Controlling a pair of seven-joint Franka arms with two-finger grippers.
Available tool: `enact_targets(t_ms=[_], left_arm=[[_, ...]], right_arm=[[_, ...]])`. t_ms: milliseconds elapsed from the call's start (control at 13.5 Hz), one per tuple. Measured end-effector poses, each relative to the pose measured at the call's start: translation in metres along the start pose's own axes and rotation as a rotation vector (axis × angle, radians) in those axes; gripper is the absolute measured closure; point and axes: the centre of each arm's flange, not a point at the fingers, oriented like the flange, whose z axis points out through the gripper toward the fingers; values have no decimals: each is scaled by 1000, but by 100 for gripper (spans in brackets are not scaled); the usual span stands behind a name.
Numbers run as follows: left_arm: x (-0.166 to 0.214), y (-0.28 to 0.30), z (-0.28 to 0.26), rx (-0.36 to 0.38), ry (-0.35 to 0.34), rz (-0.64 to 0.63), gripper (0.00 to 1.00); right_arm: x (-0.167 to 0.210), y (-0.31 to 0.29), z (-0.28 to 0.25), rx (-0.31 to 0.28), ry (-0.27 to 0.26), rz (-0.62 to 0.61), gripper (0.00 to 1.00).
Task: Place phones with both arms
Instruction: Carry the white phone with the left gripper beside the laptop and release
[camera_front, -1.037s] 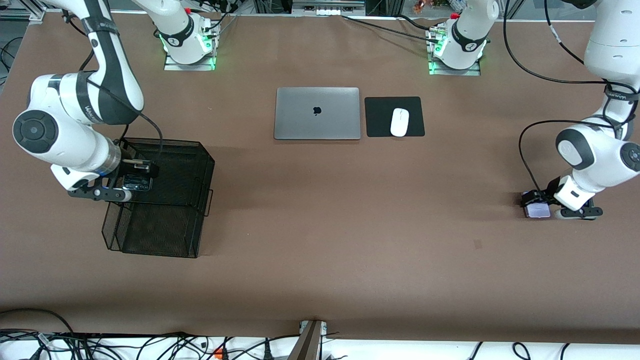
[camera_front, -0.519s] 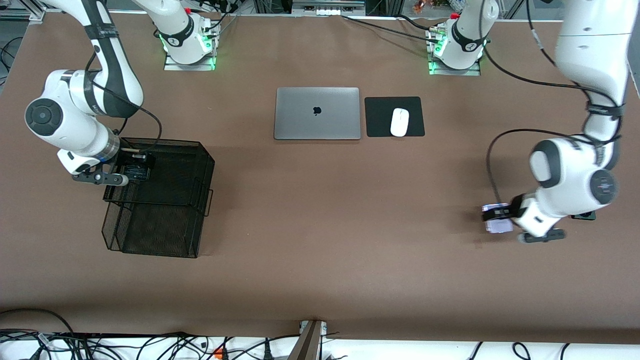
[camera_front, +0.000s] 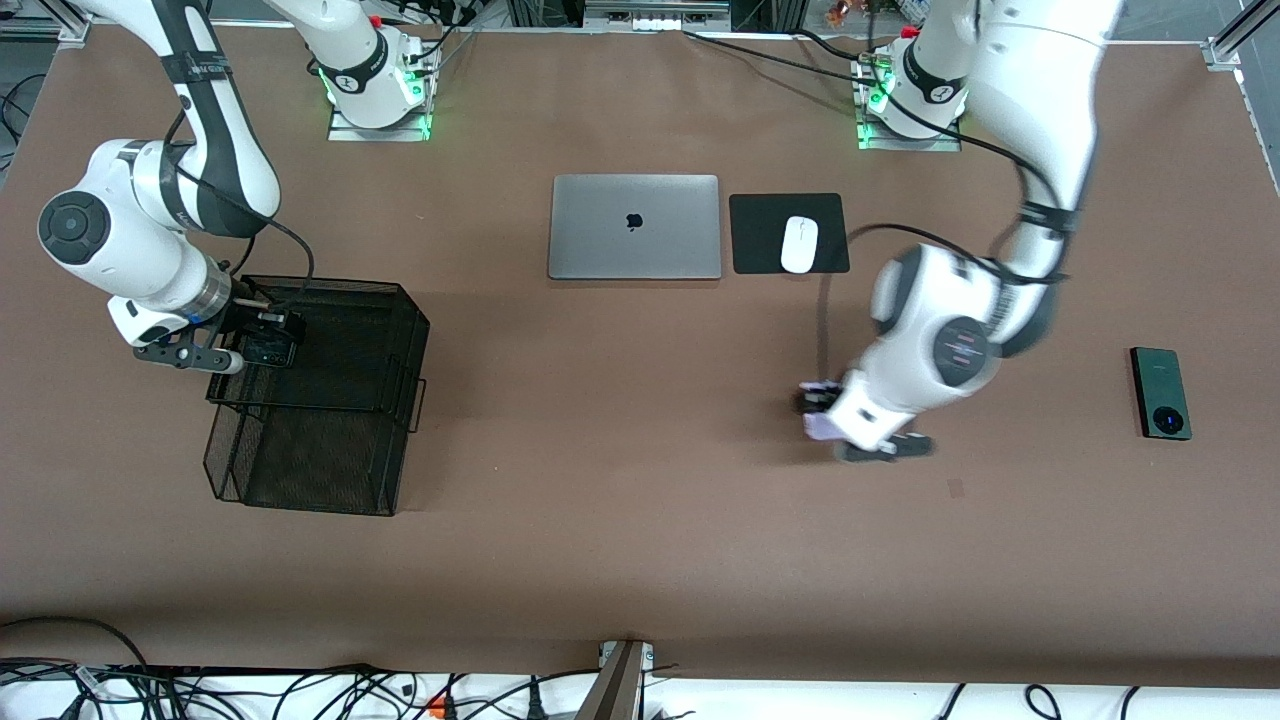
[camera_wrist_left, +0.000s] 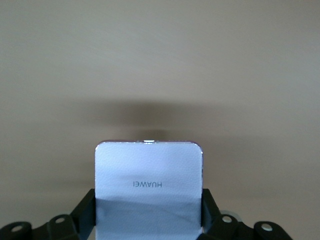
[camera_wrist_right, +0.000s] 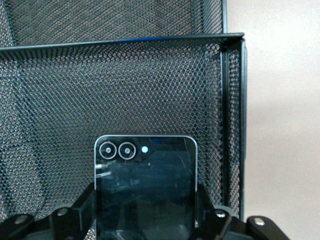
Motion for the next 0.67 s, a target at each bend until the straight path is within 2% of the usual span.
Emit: enact_targets(t_ms=[74,222,444,667], left_arm=[[-18,38,9,5,-3,-3,15],[-48,107,33,14,-2,-15,15],[-77,185,65,2,24,-22,15],[-81,223,89,-1,72,-18,15]], right_arm=[[0,0,0,1,3,1,17],[1,0,-1,3,8,3,1],[7,-1,-9,5,29,2,0],[15,-7,-28,7,27,-7,0]])
